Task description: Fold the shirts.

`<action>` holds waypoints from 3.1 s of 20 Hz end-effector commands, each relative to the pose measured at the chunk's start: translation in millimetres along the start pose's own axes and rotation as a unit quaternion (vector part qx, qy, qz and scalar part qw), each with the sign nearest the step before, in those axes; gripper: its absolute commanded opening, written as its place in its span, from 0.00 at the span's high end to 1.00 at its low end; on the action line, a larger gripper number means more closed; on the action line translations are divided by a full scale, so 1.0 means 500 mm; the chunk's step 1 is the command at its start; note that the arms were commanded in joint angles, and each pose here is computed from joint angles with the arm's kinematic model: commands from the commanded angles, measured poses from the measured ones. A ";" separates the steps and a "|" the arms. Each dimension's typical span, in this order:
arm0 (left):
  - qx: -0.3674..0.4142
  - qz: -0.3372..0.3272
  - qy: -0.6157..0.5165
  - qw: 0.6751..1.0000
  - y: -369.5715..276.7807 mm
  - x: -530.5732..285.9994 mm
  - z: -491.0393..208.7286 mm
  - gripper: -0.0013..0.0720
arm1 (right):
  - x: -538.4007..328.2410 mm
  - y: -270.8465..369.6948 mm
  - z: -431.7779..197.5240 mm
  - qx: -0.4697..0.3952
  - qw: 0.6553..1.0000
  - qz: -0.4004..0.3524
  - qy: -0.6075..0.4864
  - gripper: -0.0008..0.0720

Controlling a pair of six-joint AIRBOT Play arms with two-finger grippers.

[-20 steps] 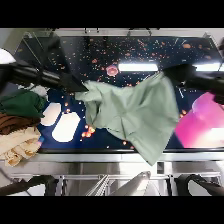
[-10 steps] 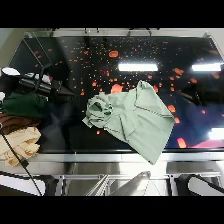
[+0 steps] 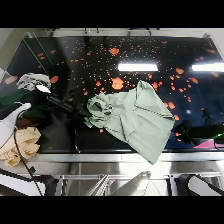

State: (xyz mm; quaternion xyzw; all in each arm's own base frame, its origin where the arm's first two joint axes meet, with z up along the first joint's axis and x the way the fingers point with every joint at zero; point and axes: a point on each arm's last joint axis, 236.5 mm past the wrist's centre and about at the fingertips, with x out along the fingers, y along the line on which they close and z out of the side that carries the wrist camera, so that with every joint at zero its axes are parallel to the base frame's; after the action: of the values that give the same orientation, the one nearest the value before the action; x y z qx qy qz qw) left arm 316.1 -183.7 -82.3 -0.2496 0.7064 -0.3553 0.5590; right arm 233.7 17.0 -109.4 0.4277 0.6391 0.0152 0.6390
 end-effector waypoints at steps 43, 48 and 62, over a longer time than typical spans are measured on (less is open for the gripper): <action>0.092 -0.105 -0.138 0.980 -0.251 -0.196 -0.021 0.52 | -0.243 0.452 0.063 -0.262 0.943 0.139 -0.153 0.33; 0.038 -0.109 -0.011 0.993 -0.192 0.021 -0.058 0.52 | -0.250 0.245 0.175 -0.188 0.967 -0.001 -0.174 0.30; 0.026 -0.018 0.140 0.990 -0.147 0.293 -0.014 0.52 | 0.105 0.284 0.036 -0.191 0.978 0.079 0.038 0.30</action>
State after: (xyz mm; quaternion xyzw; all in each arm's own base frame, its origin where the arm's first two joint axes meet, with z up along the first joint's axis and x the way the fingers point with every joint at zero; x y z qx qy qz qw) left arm 264.8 -334.7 -96.0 -0.2386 0.7405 -0.4384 0.4501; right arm 328.6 92.7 -60.3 0.3319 0.6107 0.1774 0.6967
